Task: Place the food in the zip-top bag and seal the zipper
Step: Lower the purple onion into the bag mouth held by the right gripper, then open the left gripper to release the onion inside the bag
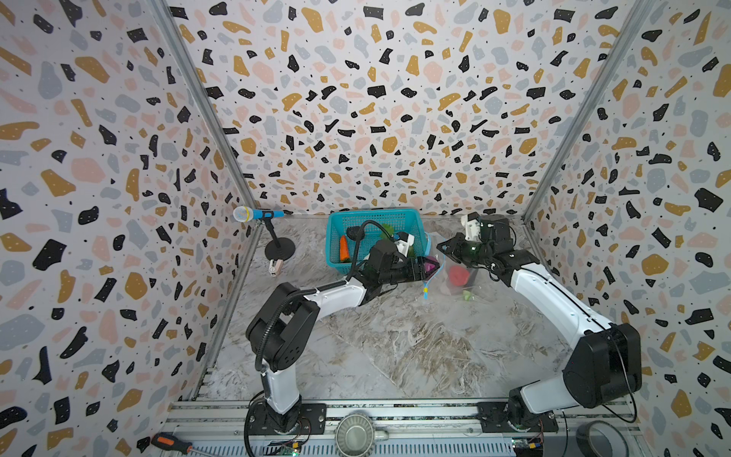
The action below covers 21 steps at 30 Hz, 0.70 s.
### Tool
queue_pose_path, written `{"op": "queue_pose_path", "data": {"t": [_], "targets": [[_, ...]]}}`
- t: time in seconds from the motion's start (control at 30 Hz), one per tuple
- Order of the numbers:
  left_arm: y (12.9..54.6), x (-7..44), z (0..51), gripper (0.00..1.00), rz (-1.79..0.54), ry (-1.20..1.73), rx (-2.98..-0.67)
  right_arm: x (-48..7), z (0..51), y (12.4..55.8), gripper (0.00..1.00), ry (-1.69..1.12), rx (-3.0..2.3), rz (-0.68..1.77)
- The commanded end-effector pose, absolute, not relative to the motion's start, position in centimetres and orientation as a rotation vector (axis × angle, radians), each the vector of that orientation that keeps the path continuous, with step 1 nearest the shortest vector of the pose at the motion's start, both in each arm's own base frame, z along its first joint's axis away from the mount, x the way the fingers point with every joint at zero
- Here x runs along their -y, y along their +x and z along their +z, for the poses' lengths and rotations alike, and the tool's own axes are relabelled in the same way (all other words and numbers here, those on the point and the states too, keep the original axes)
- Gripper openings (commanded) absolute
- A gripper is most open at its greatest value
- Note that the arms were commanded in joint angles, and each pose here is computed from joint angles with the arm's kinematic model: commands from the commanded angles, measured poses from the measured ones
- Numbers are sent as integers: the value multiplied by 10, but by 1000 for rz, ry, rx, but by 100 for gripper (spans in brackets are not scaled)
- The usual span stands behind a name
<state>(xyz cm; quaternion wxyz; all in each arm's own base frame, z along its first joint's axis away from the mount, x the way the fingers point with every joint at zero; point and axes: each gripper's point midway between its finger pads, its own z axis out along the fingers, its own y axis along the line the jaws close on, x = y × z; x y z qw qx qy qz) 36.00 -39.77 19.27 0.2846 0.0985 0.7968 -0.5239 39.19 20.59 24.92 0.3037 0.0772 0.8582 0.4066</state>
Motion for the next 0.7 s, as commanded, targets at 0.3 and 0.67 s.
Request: {"op": "queue_pose_path", "data": {"t": [0.3,0.67], "targets": [[359,404,216,81,-1291,341,-2119,-212,280,395,0,157,-2195,1113],[356,402,218,94,-1250,353,-2135,-211,285,395,0,150,-2190,1105]]}}
